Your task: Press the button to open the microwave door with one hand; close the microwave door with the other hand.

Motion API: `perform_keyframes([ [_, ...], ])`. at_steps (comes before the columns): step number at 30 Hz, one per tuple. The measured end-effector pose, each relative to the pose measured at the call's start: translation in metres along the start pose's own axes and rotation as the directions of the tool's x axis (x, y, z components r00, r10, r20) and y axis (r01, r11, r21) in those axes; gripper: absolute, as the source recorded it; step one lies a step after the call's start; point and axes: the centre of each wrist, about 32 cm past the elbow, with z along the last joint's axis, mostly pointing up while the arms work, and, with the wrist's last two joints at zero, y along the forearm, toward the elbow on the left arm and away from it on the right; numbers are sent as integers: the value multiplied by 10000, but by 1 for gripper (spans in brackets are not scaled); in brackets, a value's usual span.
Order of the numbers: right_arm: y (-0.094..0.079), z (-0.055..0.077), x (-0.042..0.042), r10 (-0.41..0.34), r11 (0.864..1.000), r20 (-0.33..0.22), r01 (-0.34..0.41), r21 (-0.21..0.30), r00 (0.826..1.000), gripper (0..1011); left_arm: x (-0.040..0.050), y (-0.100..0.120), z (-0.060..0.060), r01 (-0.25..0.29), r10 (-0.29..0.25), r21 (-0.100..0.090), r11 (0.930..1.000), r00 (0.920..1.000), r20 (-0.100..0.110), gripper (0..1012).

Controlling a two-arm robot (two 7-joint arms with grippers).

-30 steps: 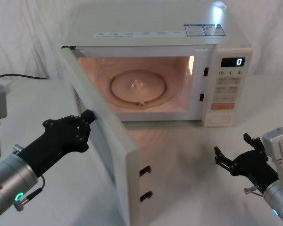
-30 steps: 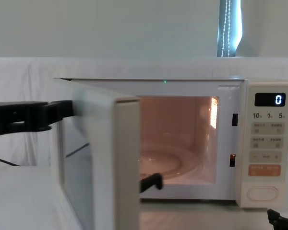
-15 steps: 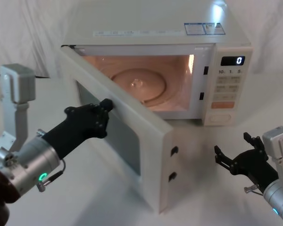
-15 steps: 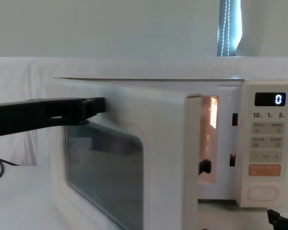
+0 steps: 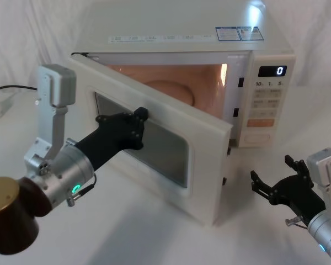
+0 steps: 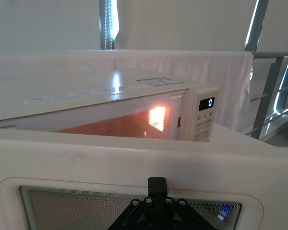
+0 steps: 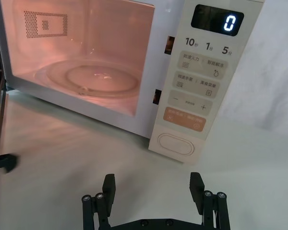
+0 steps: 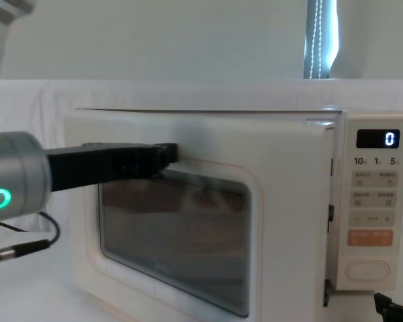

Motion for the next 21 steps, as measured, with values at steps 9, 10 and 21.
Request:
perform_keyframes([
  [9,0,0,0,0,10000,0,0,1,10000,1000,-22,-241,22,124,-124,-11,9999,9998,171,0],
  [10,0,0,0,0,10000,0,0,0,10000,1000,-25,-257,23,119,-119,-9,9999,9998,186,0],
  [21,0,0,0,1,10000,0,-1,0,10000,1000,-37,-467,20,-202,197,88,9998,9986,497,0],
])
